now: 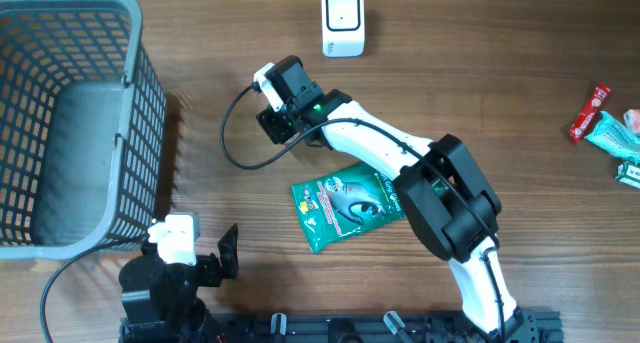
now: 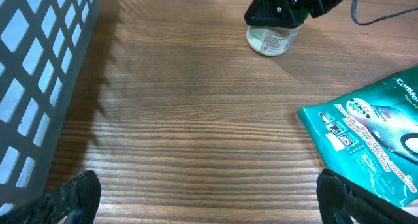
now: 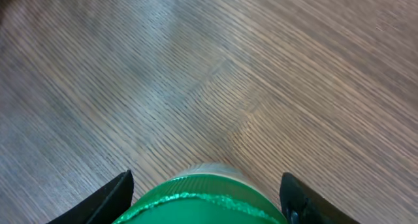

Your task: Scan the item barcode

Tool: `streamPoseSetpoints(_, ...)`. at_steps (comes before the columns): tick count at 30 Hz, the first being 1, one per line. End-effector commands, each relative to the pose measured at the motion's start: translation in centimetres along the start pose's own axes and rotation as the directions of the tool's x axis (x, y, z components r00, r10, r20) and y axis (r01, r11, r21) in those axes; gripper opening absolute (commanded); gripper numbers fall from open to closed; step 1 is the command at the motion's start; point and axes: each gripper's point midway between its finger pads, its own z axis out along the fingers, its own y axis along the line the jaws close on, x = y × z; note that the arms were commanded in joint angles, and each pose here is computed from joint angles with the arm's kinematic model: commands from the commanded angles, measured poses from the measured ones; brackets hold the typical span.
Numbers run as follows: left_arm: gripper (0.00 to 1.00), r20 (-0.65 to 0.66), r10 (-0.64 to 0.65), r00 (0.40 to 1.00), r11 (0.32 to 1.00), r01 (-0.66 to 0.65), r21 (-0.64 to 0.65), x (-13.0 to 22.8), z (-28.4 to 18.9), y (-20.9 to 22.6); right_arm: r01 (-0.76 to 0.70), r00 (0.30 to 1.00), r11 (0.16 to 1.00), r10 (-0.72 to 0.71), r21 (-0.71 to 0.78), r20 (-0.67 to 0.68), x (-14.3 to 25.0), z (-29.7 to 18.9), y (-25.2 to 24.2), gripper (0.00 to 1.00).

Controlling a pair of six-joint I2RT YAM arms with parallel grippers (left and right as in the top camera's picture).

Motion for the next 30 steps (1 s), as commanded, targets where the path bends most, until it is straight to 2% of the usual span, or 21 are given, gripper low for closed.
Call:
streamPoseSetpoints(1,1.00,0.002,-0.006,1.000,1.000,0.006,0.005,0.1,0.1,-0.1,-0.037,0.995,0.997,0.043,0.071,-0.085,1.8,-1.3,-1.3,0.50)
streamPoseSetpoints(5,1.00,0.002,-0.006,1.000,1.000,0.006,0.005,0.1,0.1,-0.1,-0.150,0.973,0.983,0.165,0.104,-0.161,3.1,-5.2,-2.0,0.49)
streamPoseSetpoints(8,1.00,0.002,-0.006,1.000,1.000,0.006,0.005,0.1,0.1,-0.1,-0.186,0.960,0.975,0.206,0.118,-0.188,3.6,-6.5,-2.3,0.51)
streamPoseSetpoints(10,1.00,0.002,-0.006,1.000,1.000,0.006,0.005,0.1,0.1,-0.1,-0.185,0.960,0.975,0.206,0.119,-0.192,3.7,-6.5,-2.3,0.57)
streamPoseSetpoints(16,1.00,0.002,-0.006,1.000,1.000,0.006,0.005,0.1,0.1,-0.1,-0.218,0.968,0.964,0.233,0.156,-0.090,1.5,-6.3,-3.2,0.62)
streamPoseSetpoints(21,1.00,0.002,-0.006,1.000,1.000,0.006,0.005,0.1,0.1,-0.1,-0.245,0.954,0.954,0.269,0.170,-0.135,2.8,-6.4,-3.2,0.64)
streamPoseSetpoints(24,1.00,0.002,-0.006,1.000,1.000,0.006,0.005,0.1,0.1,-0.1,-0.245,0.958,0.951,0.268,0.191,-0.103,2.5,-6.1,-3.7,0.84)
streamPoseSetpoints(25,1.00,0.002,-0.006,1.000,1.000,0.006,0.005,0.1,0.1,-0.1,-0.251,0.958,0.948,0.272,0.195,-0.091,2.5,-5.9,-3.8,1.00)
streamPoseSetpoints(28,1.00,0.002,-0.006,1.000,1.000,0.006,0.005,0.1,0.1,-0.1,-0.276,0.955,0.943,0.291,0.188,-0.054,1.4,-6.3,-3.8,1.00)
streamPoseSetpoints(30,1.00,0.002,-0.006,1.000,1.000,0.006,0.005,0.1,0.1,-0.1,-0.335,0.939,0.925,0.343,0.178,-0.019,-0.5,-9.0,-3.6,1.00)
